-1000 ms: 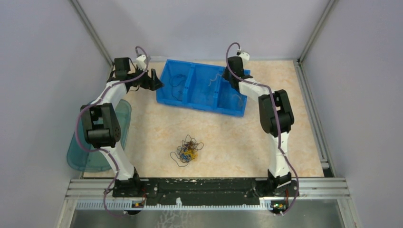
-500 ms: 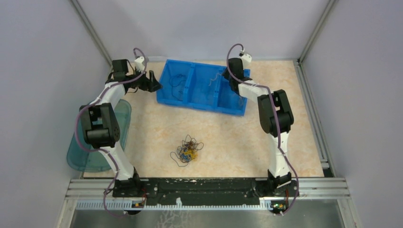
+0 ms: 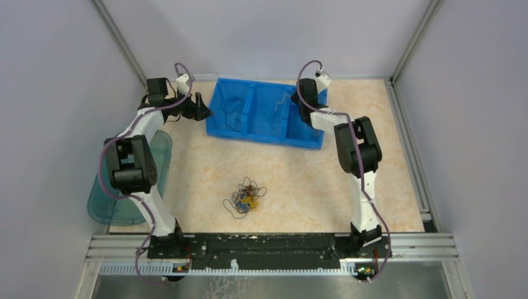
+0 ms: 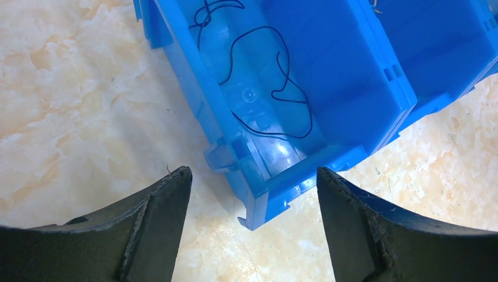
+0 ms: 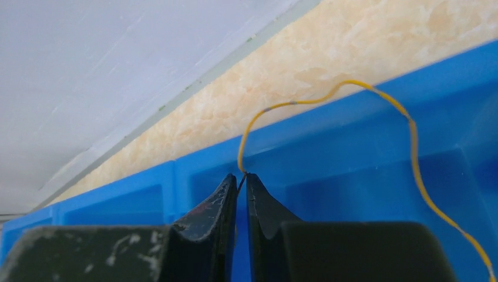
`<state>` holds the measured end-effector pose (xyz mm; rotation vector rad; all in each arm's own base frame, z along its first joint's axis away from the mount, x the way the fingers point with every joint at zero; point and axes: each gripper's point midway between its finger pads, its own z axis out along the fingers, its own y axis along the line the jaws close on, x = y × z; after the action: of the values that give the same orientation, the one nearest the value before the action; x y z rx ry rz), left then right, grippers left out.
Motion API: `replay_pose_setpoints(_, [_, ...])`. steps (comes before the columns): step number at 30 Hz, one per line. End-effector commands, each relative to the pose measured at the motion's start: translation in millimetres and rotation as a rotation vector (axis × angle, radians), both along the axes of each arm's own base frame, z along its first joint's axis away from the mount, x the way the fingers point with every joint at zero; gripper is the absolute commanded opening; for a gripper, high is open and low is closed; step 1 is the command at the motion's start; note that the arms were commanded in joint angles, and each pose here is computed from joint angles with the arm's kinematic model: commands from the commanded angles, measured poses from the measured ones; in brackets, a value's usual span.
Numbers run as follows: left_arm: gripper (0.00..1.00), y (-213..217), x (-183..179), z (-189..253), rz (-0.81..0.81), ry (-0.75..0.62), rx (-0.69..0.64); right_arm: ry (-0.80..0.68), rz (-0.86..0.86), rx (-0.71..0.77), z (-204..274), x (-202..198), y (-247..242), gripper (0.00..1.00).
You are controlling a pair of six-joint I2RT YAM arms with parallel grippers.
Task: Untangle the cables
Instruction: Adjust the cable in the bin.
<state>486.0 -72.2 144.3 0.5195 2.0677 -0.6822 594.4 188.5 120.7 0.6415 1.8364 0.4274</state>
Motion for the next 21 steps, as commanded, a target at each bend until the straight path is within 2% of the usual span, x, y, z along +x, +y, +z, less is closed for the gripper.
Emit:
replay_pose_setpoints(1, [0.83,1,2,4,-0.021,-0.032,-0.007,-0.064,-0.055,0.04,2,11,0,0.09])
replay_pose_setpoints(3, [0.83,1,3,-1,-0.019,-0.024,-0.008,-0.06,-0.067,0.026,-1,8,-4,0.0])
replay_pose_setpoints(12, [0.82,0,2,-8,-0.015,-0.005,-0.021,-0.054,-0.083,-0.097,3,-17,-29,0.0])
replay_pose_setpoints(21, [0.82,-2,-2,-3,-0.015,-0.009,-0.03,0.01,-0.027,-0.165,-19,-44,-34,0.0])
